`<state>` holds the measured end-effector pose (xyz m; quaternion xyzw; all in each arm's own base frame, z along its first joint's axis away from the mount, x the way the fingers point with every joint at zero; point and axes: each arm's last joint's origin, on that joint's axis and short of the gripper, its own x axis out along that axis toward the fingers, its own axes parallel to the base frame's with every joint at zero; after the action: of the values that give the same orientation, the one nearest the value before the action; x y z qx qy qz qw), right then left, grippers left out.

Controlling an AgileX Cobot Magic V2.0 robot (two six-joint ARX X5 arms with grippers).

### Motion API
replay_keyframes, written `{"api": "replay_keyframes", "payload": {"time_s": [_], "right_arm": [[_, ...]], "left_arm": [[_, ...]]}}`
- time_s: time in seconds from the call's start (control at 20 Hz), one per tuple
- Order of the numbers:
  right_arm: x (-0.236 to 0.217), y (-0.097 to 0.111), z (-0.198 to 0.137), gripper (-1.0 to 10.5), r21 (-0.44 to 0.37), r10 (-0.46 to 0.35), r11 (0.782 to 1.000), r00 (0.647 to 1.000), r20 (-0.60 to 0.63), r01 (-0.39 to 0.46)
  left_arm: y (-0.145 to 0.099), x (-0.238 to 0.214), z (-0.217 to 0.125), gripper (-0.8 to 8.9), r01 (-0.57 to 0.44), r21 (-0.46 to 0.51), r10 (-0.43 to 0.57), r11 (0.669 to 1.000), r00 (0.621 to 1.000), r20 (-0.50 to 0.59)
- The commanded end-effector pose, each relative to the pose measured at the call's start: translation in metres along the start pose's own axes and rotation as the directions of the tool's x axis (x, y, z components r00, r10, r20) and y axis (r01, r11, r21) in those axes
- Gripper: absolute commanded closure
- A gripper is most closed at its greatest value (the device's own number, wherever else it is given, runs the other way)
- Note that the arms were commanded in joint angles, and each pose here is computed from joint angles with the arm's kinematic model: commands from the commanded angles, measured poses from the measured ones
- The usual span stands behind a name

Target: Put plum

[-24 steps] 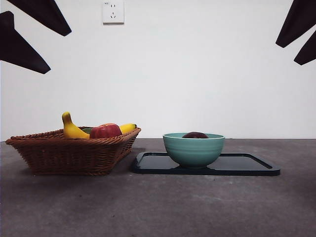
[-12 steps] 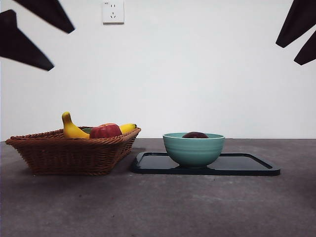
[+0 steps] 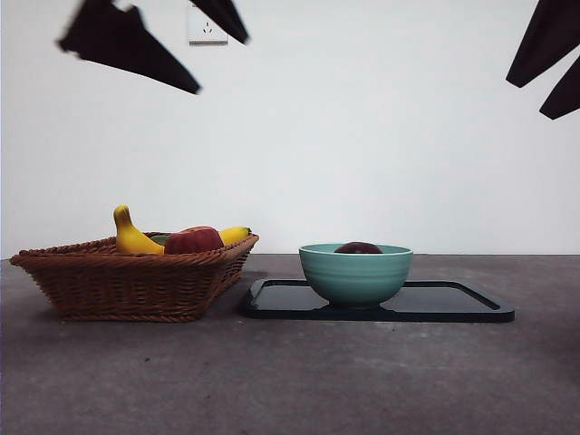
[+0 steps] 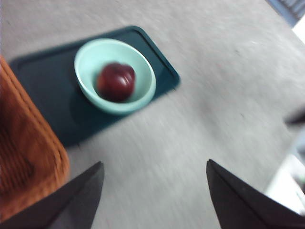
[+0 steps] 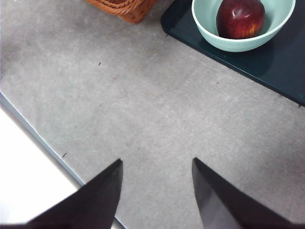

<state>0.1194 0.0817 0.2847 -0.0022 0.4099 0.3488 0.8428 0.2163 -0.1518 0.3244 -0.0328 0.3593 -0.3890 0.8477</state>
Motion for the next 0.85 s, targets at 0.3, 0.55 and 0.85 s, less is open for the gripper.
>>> {"api": "replay_keyframes", "payload": {"time_s": [0.3,0.55,0.85], "right_arm": [[-0.008,0.004,-0.001,7.2,0.016,0.01,1.0,0.999,0.034,-0.01],[-0.027,0.008,-0.013,7.2,0.011,0.013,1.0,0.998,0.066,-0.013],[-0.045,0.011,-0.026,7.2,0.033,0.01,0.999,0.995,0.103,-0.014]], "left_arm": [[0.003,0.084,0.065,4.71,-0.019,0.041,0.02,0.999,0.999,-0.038],[0.005,0.142,0.072,4.71,-0.049,0.08,0.057,0.996,0.994,-0.098],[0.01,0.191,0.061,4.71,-0.098,0.121,0.117,0.988,0.981,-0.153]]}}
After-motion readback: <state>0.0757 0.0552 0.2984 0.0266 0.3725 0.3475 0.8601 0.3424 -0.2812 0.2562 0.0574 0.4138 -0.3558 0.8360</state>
